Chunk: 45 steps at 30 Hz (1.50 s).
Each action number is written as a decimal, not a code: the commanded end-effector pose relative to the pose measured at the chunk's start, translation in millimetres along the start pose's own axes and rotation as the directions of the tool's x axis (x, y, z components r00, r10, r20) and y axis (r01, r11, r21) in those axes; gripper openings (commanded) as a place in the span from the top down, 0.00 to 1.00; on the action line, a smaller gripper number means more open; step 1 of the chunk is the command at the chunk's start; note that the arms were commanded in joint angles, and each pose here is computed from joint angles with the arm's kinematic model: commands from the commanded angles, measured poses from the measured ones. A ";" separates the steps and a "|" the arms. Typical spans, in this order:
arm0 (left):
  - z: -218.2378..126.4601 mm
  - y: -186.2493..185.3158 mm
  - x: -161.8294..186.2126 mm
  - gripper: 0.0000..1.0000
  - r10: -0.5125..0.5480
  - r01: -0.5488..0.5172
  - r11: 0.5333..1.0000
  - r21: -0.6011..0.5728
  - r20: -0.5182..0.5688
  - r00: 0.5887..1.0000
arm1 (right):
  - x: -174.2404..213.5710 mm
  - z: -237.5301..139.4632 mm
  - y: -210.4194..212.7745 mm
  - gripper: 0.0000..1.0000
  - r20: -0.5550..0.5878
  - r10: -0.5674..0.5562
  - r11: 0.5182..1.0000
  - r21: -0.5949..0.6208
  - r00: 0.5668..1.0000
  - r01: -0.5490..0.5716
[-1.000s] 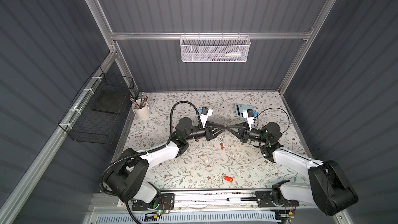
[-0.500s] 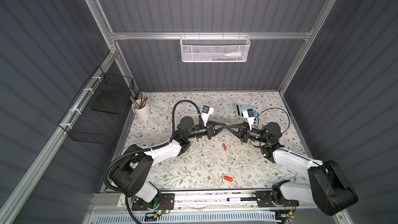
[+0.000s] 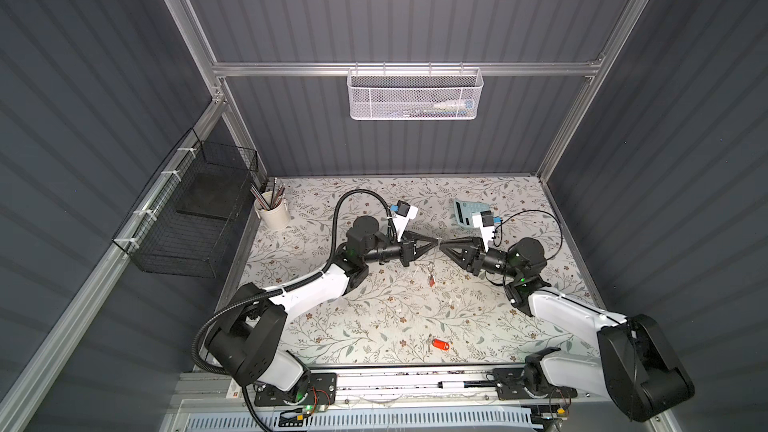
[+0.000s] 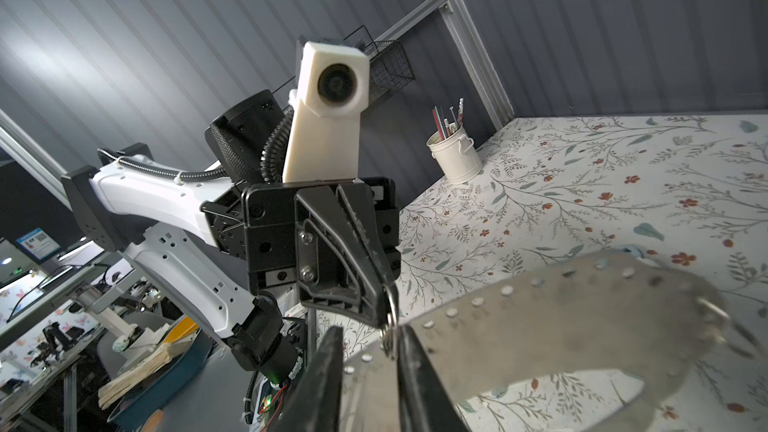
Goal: Put the keys on the keyring
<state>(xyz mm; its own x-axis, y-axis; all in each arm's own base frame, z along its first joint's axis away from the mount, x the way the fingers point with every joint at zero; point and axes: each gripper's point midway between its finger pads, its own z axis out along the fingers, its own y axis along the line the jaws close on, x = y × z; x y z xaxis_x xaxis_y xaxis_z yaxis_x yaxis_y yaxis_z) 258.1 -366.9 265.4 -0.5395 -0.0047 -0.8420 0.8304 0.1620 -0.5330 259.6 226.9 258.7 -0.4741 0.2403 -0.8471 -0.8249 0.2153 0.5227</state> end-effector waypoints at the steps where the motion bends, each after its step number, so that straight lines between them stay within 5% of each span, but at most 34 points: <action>1: -4.5 -4.2 -3.1 1.00 0.116 -0.119 0.992 -0.045 -0.065 0.991 | -10.5 -13.5 -5.9 0.68 0.057 -0.035 0.997 0.072 0.998 0.031; 13: -21.1 6.4 -26.3 1.00 0.240 -0.267 0.934 -0.239 -0.134 0.961 | -14.3 -42.2 -33.8 0.54 0.099 -0.027 0.926 0.376 0.995 -0.012; 27: -36.5 38.6 -42.2 1.00 0.135 -0.220 0.843 -0.491 -0.202 0.970 | 15.9 -69.2 -67.0 0.45 0.007 0.188 0.748 0.647 0.982 -0.148; 36: -42.3 48.1 -42.8 1.00 0.091 -0.208 0.807 -0.553 -0.232 0.968 | 58.8 -66.9 -65.4 0.41 -0.114 0.355 0.678 0.715 0.928 -0.171; 45: -46.4 50.1 -34.6 1.00 0.090 -0.223 0.800 -0.557 -0.257 0.962 | 118.7 -65.8 -35.8 0.47 -0.248 0.518 0.653 0.733 0.819 -0.191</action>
<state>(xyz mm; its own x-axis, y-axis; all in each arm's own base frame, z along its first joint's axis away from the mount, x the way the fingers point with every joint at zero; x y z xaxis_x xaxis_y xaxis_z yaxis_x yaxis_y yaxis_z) 311.6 -311.7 260.6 -0.5078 0.2671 -0.8190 0.6983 0.6843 -0.2098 229.8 187.6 144.5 -0.8526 0.0981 -0.5133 -0.2649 0.7655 0.5863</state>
